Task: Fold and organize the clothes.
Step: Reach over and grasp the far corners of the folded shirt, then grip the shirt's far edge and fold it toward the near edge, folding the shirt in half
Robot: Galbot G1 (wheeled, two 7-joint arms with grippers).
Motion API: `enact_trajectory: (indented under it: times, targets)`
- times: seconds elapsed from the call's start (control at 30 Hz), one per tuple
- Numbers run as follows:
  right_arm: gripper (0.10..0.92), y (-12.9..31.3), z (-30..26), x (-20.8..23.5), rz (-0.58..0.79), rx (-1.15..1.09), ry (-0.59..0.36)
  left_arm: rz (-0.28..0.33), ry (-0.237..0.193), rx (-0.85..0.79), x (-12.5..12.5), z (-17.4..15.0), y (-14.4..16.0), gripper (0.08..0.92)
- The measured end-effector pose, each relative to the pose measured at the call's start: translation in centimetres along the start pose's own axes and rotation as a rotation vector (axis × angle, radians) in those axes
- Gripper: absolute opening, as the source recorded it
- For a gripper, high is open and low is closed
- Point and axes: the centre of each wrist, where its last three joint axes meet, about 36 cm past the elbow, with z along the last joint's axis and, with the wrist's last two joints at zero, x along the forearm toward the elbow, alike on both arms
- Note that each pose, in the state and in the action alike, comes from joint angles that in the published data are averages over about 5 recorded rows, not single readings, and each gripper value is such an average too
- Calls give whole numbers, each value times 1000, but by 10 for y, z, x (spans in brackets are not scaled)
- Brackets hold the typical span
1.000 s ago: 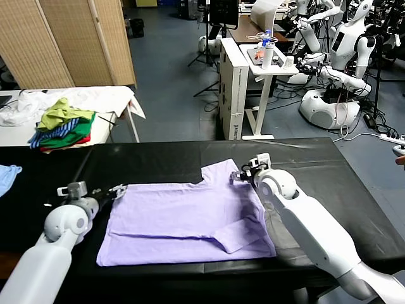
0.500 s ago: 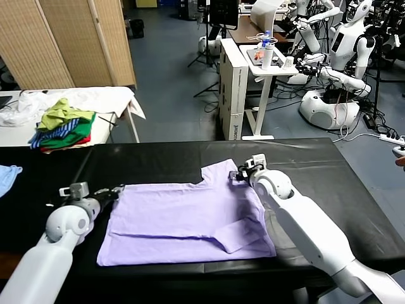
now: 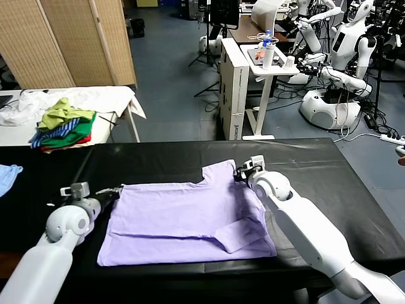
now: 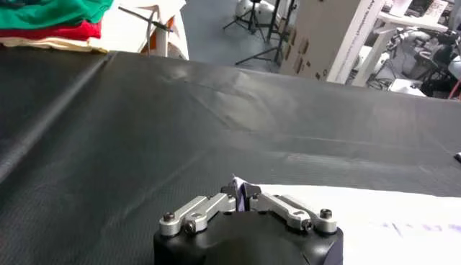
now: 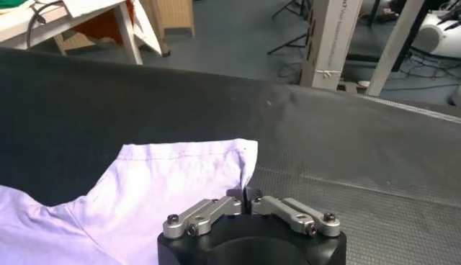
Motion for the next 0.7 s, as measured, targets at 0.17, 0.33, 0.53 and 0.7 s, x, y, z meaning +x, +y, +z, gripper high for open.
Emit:
enact_trajectory:
  times: [0.17, 0.33, 0.53, 0.7]
  targets:
    - [140, -1, -3, 13, -15, 2, -50, 6, -15, 2, 9, -5, 1, 208]
    - [140, -7, -4, 30, -18, 8, -74, 10, -25, -10, 23, -10, 3, 208]
    - [140, -17, 2, 54, -28, 18, -85, 30, -38, -44, 48, -15, 2, 208]
    - [140, -23, 14, 77, -34, 29, -79, 44, -44, -83, 69, -13, -4, 208]
